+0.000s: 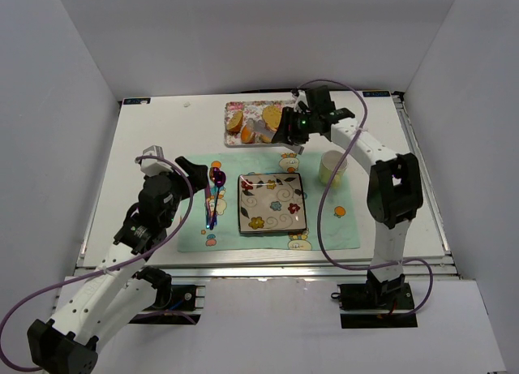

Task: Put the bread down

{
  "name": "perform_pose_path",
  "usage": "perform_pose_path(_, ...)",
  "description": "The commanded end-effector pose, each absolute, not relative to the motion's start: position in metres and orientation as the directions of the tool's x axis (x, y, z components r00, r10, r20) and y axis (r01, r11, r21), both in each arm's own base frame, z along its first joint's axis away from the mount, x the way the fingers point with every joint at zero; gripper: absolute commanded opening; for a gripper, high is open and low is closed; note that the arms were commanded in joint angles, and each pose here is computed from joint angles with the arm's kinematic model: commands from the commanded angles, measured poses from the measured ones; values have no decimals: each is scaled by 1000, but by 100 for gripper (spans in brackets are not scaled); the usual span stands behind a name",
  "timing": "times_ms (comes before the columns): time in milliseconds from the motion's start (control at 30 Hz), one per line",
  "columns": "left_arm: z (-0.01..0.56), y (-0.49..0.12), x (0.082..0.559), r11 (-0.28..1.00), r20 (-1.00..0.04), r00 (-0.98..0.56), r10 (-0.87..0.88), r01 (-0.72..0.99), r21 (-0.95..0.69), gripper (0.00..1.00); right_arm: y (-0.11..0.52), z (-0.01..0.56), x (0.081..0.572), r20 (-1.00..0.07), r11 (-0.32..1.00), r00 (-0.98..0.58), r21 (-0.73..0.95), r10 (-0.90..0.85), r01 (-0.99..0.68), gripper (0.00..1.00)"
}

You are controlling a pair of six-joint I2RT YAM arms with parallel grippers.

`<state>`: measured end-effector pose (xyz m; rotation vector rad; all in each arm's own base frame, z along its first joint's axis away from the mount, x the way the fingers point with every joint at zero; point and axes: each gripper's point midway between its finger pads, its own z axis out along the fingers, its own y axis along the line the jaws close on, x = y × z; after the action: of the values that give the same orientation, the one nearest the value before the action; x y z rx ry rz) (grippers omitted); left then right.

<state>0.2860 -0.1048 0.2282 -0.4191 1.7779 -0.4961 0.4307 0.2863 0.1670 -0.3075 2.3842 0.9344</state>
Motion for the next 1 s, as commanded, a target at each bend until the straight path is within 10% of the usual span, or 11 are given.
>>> perform_pose_path(0, 239, -102, 287, 832, -807, -224, -546, -36, -553, 91, 295, 172, 438, -544, 735, -836, 598, 78, -320, 49)
perform_pose_path(733, 235, -101, 286, 833, -805, -234, -545, -48, -551, 91, 316, 129, 437, -465, 758, -880, 607, 95, -239, 52)
perform_pose_path(967, 240, -101, 287, 833, -806, -227, -546, -44, -552, 91, 316, 139, 439, -493, 747, -865, 610, 95, -265, 28)
